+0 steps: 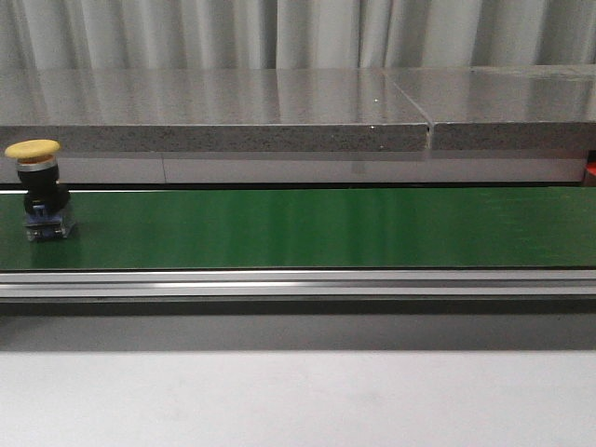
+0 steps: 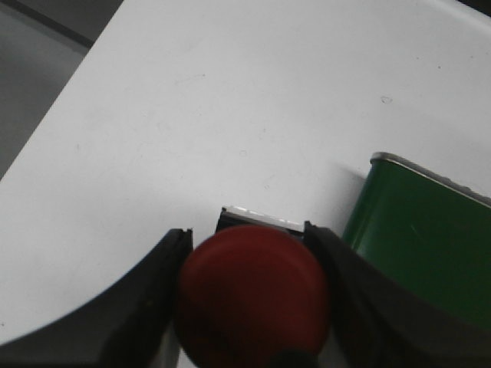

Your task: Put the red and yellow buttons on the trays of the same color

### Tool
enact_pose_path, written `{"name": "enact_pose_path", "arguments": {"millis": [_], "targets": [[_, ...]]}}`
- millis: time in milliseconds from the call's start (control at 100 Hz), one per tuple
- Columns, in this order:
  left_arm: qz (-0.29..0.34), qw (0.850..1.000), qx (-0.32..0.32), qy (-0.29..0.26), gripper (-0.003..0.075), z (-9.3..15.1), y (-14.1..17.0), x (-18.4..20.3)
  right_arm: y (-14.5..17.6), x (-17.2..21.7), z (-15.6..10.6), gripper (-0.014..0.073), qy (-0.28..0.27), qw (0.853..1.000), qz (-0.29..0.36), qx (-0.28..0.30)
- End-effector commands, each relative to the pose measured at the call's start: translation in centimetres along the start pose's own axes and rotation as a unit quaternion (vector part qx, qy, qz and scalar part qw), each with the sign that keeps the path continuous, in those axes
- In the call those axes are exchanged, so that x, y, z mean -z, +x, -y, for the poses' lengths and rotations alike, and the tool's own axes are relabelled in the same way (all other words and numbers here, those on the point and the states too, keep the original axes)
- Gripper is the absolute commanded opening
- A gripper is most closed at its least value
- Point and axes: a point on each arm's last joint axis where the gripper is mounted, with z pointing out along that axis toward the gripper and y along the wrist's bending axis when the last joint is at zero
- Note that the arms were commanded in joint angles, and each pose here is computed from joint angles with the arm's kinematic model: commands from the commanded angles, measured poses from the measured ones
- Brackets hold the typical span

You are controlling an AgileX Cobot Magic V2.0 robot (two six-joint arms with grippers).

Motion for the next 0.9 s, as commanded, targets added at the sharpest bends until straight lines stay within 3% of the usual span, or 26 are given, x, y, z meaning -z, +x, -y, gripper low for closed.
{"name": "enact_pose_path", "arguments": {"millis": [0, 400, 710, 810, 890], "targets": [[0.062, 0.998, -0.021, 0.017, 0.0260, 1.3, -0.6, 2.6, -1.2, 0.3, 0.0, -0.0067, 0.005, 0.999, 0.043, 0.007], [0.033, 0.991, -0.111, 0.071, 0.0260, 7.2, 1.5, 2.8, -1.2, 0.3, 0.0, -0.0067, 0.005, 0.999, 0.043, 0.007], [-0.010, 0.991, -0.118, 0.068, 0.0267, 7.9, 1.9, -0.2, -1.2, 0.3, 0.0, -0.0067, 0.005, 0.999, 0.043, 0.007], [-0.013, 0.991, -0.119, 0.067, 0.0347, 7.9, 1.9, -0.5, -1.2, 0.3, 0.0, -0.0067, 0.005, 0.999, 0.043, 0.007], [-0.015, 0.991, -0.113, 0.072, 0.0497, 8.0, 1.9, -0.5, -1.2, 0.3, 0.0, -0.0067, 0.005, 0.999, 0.043, 0.007]]}}
